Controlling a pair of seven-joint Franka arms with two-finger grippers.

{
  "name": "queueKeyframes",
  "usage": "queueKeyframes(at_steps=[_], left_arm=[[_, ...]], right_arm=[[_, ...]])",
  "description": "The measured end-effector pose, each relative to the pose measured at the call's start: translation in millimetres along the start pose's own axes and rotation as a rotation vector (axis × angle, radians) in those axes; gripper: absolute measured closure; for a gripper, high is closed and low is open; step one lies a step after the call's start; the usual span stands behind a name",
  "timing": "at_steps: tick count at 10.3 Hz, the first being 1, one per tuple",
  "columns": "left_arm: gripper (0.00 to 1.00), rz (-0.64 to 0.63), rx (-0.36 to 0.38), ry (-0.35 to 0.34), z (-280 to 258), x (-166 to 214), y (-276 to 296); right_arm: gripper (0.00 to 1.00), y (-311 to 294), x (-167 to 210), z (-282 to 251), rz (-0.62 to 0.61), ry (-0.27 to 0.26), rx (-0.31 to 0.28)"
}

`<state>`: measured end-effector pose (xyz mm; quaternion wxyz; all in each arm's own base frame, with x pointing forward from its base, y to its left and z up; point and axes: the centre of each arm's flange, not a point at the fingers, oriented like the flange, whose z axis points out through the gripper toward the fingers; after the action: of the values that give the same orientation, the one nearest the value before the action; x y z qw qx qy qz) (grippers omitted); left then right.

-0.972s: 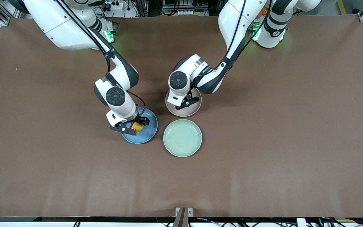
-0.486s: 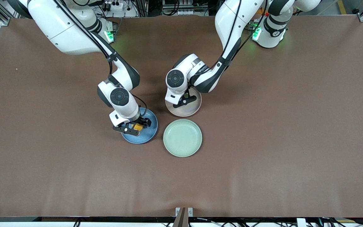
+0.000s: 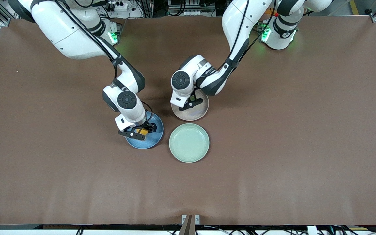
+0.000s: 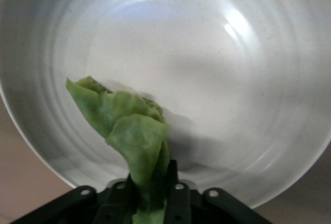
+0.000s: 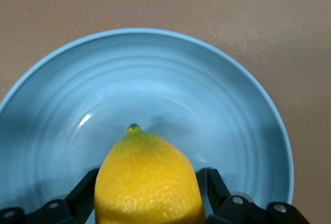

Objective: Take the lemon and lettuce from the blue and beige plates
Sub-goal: 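Close the right gripper on the lemon while the left gripper grasps the lettuce, then lift the lemon with the right gripper while the left gripper lifts the lettuce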

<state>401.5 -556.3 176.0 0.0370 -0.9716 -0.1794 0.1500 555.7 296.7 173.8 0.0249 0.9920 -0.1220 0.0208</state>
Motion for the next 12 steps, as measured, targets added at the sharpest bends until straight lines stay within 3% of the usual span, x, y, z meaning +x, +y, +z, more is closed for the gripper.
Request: queueKeyframes(at_steps=[1,2,4,7,9,12], left_arm=[[0.97,0.0,-0.005,0.002,-1.9,0.2,1.0],[0.97,0.0,-0.017,0.008,-7.1,1.3,2.5],[0.97,-0.008,-0.049,0.028,-28.3,7.8,4.6],[0.97,-0.044,-0.104,0.082,-85.7,29.8,-6.2],[0.97,-0.096,-0.109,0.124,-127.1,59.4,-28.1],[0.97,-0.116,-0.106,0.227,-193.8,98.2,-67.7]], right_arm=[[0.17,-1.4,-0.3,-1.0,-0.001,0.002,0.004],[0.18,-1.7,-0.3,-1.2,-0.003,0.003,0.004],[0.4,-2.5,-0.6,-1.4,-0.005,0.002,0.001],[0.42,-1.7,-0.7,-1.8,-0.006,-0.009,-0.023],[0.42,0.2,3.0,-10.7,-0.001,-0.022,-0.06],[0.42,7.8,14.3,-41.3,0.005,-0.031,-0.066]])
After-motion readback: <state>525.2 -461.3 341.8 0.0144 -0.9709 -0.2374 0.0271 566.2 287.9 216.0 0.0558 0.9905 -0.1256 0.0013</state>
